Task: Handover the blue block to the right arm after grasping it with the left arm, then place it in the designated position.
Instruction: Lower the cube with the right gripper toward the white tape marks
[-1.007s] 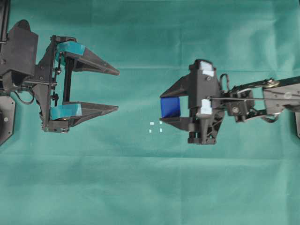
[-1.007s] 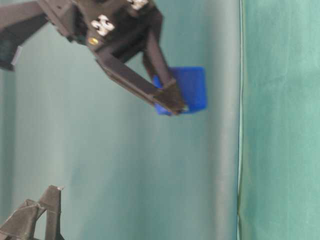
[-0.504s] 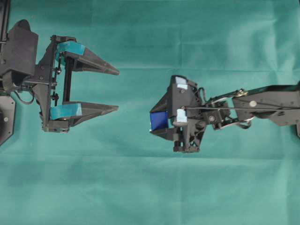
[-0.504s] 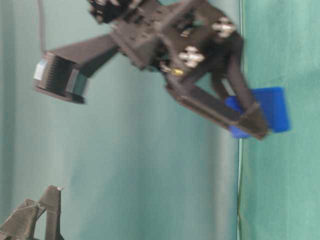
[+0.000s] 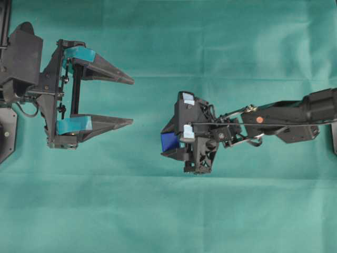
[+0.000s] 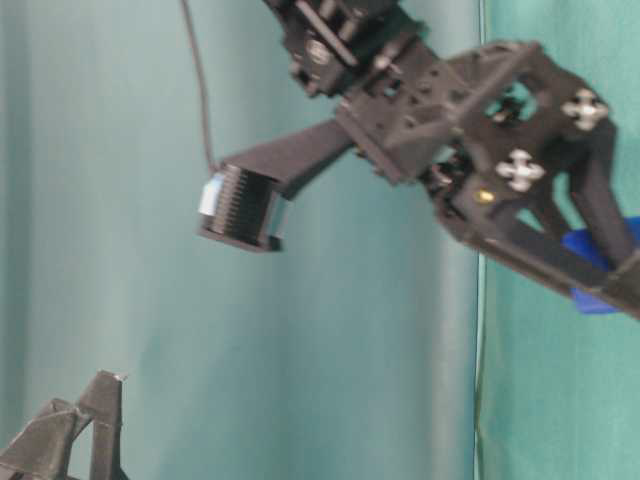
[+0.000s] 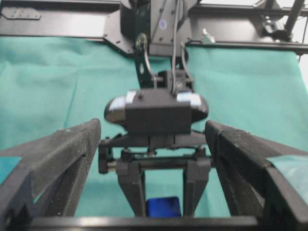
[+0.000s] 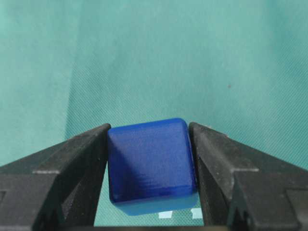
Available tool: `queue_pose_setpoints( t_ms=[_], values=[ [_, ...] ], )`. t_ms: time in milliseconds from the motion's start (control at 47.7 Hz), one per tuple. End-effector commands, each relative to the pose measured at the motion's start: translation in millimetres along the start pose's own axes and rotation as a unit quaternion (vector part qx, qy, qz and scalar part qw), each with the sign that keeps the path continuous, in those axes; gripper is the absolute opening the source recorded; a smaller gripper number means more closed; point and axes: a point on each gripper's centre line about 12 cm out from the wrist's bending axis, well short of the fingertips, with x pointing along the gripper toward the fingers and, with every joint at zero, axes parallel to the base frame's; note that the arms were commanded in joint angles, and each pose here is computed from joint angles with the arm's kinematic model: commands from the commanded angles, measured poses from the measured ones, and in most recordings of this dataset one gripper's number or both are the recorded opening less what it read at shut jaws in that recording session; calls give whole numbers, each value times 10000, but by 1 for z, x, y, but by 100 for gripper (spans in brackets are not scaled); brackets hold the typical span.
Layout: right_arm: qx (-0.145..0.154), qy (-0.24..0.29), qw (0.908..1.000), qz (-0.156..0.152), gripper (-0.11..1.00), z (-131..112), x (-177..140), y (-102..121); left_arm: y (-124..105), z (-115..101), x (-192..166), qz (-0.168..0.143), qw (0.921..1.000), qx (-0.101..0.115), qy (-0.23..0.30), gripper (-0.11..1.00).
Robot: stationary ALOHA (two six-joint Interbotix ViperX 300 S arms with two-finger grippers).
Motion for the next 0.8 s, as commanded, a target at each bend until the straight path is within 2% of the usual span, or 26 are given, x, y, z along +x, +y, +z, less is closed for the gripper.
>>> queue_pose_setpoints(
  t_ms=[0, 273, 776],
  values=[
    [81, -191, 9998, 55, 56, 13, 1, 2, -1, 8, -1, -18, 9999, 10, -122, 100],
    [162, -80, 9998, 10, 56, 5, 9, -2, -2, 9, -1, -26, 9999, 12, -130, 100],
    [170, -70, 9998, -1, 56, 5, 9, -2, -1, 9, -1, -19, 9999, 10, -138, 100]
  ],
)
